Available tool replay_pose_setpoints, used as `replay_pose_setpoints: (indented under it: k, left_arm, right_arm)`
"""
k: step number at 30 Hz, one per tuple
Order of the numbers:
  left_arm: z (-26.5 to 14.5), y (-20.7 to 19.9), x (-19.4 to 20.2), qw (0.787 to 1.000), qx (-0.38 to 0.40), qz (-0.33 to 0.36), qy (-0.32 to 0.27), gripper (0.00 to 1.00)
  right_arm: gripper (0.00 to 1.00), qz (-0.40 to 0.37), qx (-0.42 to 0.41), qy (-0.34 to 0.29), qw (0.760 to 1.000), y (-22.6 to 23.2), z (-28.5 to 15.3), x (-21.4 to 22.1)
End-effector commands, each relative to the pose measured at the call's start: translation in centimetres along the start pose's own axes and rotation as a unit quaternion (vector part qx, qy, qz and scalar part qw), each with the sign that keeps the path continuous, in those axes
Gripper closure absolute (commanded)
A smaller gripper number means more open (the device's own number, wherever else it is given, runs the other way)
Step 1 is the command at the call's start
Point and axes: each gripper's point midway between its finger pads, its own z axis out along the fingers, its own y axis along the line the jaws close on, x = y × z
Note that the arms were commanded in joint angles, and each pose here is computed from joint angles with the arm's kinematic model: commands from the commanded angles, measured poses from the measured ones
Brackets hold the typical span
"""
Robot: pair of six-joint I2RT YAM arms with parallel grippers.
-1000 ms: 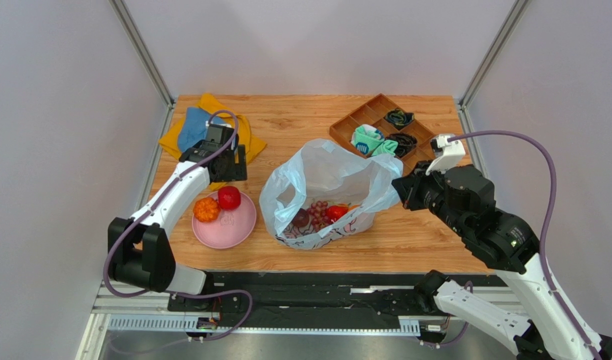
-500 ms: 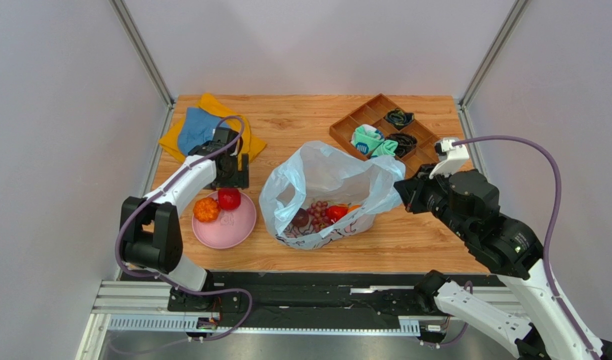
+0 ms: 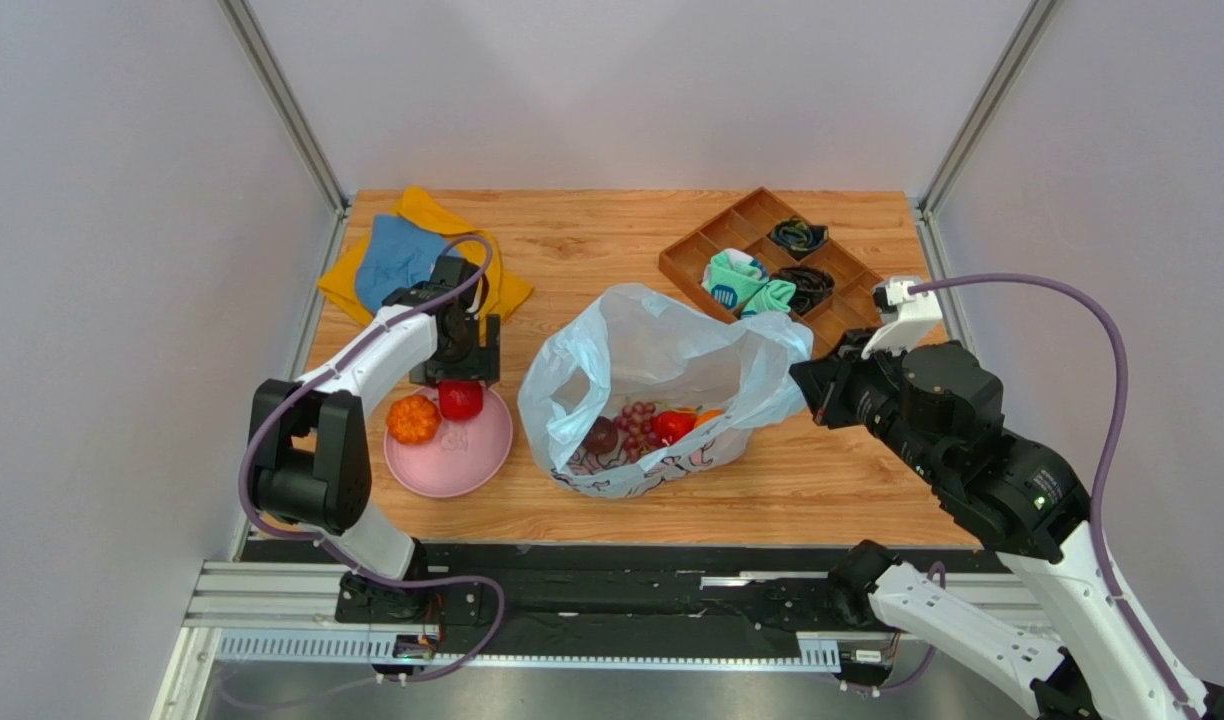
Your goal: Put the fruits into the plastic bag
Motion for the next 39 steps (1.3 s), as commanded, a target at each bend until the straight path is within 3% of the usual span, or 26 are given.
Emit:
replay_pose_setpoints:
  k: [1,3,6,7,10,16,18,23,24,29,32,34,37,39]
  left_arm:
    - [-0.4,-0.3,-1.0,1.000,0.011,0.008,-0.003,0.11]
    - [-0.2,-0.3,-0.9,1.000,0.011,0.010,0.004,0.14]
    - [-0.1,-0.5,-0.8,1.000,0.014,0.014,0.010,0.26]
    - [-0.2,-0.5,-0.8,1.000,0.014,0.013,0.009,0.35]
    - [-0.5,-0.4,-1.1,1.000,0.014,0.013,0.000,0.44]
    - [-0.9,-0.6,-1.3,1.000,0.024,0.015,-0.006,0.49]
    - [-1.4,-1.3,-1.7,0.999,0.044,0.018,-0.016,0.56]
    - [-5.7,-3.0,-3.6,0.986,0.117,0.019,-0.119,0.57]
    - [-7.8,-3.5,-4.8,0.975,0.141,0.018,-0.170,0.57]
    - [-12.4,-5.4,-5.3,0.939,0.223,0.037,-0.258,0.57]
    - [-16.1,-6.9,-5.6,0.905,0.277,0.057,-0.319,0.57]
    - [-19.8,-7.4,-5.7,0.880,0.312,0.031,-0.357,0.57]
    - [-25.8,-7.9,-4.9,0.825,0.384,-0.015,-0.414,0.58]
    - [-31.0,-8.2,-4.1,0.768,0.432,-0.016,-0.472,0.58]
  right_arm:
    - [1.00,0.005,-0.004,-0.013,1.000,0.3,-0.1,-0.7]
    - [1.00,0.006,-0.004,-0.012,1.000,0.2,-0.1,-0.7]
    - [1.00,0.005,-0.005,-0.013,1.000,0.3,-0.1,-0.7]
    - [1.00,0.005,-0.003,-0.012,1.000,0.2,0.0,-0.6]
    - [1.00,0.005,-0.003,-0.013,1.000,0.2,-0.1,-0.7]
    - [1.00,0.008,-0.003,-0.011,1.000,0.2,-0.1,-0.6]
    - [1.00,0.009,-0.002,-0.011,1.000,0.2,0.0,-0.5]
    - [1.00,0.005,0.006,-0.004,1.000,-0.1,0.1,-0.2]
    - [1.00,0.004,0.010,-0.005,1.000,-0.3,0.1,-0.2]
    - [1.00,0.002,0.015,0.002,1.000,-0.5,0.1,0.1]
    - [1.00,0.002,0.021,0.009,1.000,-0.7,0.2,0.3]
    - [1.00,0.001,0.025,0.012,1.000,-0.8,0.1,0.4]
    - [1.00,-0.001,0.034,0.014,0.999,-1.1,0.2,0.5]
    - [1.00,-0.002,0.037,0.019,0.999,-1.2,0.4,0.8]
